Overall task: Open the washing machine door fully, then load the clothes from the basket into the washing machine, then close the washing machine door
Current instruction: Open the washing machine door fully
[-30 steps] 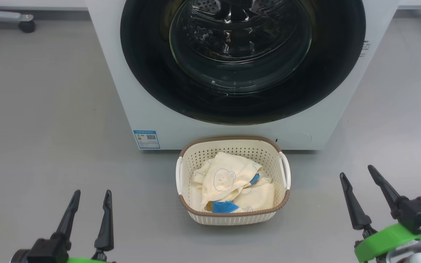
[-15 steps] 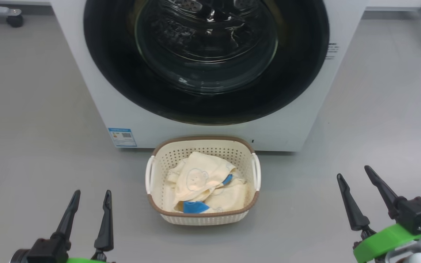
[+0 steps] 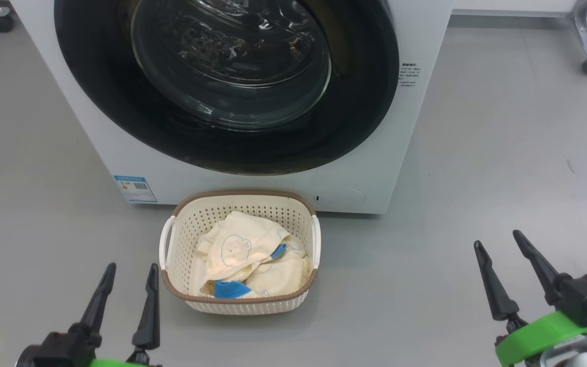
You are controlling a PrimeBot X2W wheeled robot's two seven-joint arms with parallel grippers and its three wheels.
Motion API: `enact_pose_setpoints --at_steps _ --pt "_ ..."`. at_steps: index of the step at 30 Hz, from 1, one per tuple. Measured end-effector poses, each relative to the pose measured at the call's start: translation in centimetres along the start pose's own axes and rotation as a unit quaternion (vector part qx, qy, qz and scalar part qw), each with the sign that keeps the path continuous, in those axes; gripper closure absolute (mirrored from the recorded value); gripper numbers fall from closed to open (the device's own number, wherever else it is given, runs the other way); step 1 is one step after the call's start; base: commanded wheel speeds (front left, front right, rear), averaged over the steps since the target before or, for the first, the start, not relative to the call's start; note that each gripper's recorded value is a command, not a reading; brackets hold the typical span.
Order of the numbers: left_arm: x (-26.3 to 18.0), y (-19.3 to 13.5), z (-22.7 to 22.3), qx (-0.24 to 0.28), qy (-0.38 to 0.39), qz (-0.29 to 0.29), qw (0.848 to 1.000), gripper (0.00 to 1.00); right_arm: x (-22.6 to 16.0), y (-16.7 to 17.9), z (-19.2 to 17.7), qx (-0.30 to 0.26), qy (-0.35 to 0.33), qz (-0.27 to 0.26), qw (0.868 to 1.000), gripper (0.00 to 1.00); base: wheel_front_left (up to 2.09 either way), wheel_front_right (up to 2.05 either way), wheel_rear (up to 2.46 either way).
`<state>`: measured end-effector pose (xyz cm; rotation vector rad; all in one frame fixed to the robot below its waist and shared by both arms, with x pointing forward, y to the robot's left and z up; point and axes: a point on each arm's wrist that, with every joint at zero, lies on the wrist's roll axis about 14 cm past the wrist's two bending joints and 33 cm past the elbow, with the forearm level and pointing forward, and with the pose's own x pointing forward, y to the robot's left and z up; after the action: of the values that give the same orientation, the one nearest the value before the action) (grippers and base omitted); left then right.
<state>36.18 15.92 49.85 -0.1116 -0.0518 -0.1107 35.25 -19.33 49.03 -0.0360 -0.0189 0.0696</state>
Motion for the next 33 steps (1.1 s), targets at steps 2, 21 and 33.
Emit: enact_pose_setpoints --at_steps 2,21,33 --pt "0.0 0.1 0.0 0.001 0.0 0.001 1.0 0.0 0.0 0.0 0.0 0.002 0.0 0.0 1.0 0.0 0.53 0.53 -1.06" --pt "0.3 -0.2 0.0 0.001 -0.001 -0.005 1.0 0.0 -1.2 -3.8 0.5 0.095 -0.022 -0.089 0.991 0.15 0.07 0.07 -0.14" --pt "1.1 0.2 -0.7 0.002 0.008 -0.001 1.0 0.0 -3.5 -12.1 -2.2 0.357 -0.078 -0.266 0.892 1.0 0.0 0.0 0.0"
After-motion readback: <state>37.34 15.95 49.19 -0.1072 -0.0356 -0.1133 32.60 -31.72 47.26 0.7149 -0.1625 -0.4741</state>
